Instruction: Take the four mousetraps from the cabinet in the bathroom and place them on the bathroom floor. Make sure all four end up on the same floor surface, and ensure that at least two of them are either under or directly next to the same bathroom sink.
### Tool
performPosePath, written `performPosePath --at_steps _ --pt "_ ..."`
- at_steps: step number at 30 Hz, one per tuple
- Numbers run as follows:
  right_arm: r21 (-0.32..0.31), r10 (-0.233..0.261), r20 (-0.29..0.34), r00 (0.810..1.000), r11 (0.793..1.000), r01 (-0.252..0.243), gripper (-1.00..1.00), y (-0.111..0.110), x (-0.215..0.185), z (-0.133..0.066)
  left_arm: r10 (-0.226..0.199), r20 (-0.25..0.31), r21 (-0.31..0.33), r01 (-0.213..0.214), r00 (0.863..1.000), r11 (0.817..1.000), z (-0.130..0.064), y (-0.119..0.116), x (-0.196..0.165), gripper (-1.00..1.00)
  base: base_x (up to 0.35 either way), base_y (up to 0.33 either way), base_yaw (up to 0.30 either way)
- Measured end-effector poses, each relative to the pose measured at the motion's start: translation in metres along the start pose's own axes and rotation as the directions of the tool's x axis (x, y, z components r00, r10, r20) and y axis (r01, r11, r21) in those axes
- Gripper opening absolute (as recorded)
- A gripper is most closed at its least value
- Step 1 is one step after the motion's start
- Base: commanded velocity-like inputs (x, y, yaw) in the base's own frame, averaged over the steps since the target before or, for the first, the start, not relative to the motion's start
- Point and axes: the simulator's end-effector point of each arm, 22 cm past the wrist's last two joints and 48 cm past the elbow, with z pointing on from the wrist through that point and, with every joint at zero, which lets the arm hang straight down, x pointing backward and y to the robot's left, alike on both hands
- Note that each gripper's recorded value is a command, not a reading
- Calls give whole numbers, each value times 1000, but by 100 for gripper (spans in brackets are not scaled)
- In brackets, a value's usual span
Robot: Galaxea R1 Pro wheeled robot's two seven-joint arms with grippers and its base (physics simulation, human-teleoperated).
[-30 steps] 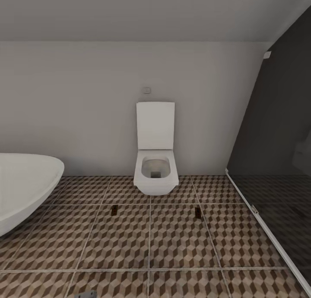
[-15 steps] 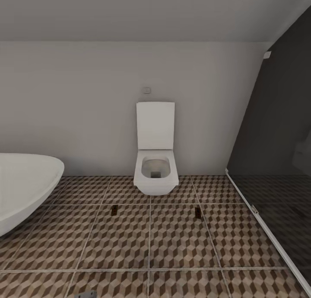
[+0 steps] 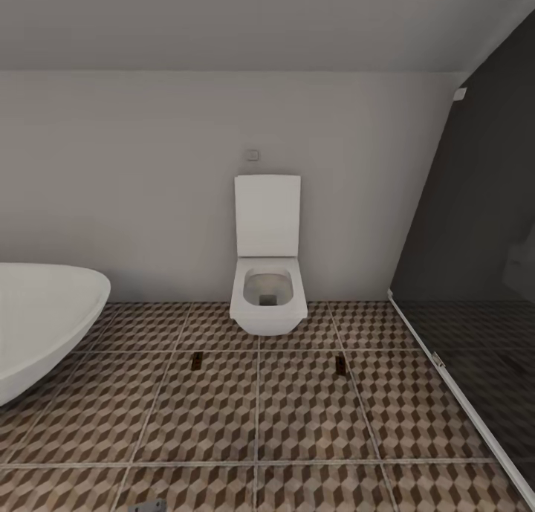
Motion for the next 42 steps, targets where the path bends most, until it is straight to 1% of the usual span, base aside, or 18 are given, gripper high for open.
performPosePath --at_steps 19,42 --pt "-7 -6 -46 999 1000 5 100 5 28 2 6 -24 -4 -6 1000 1000 5 1 10 100 0 0 68" --pt "-13 -12 -83 996 1000 11 100 8 45 5 14 -58 -10 -15 998 1000 11 2 25 100 0 0 75"
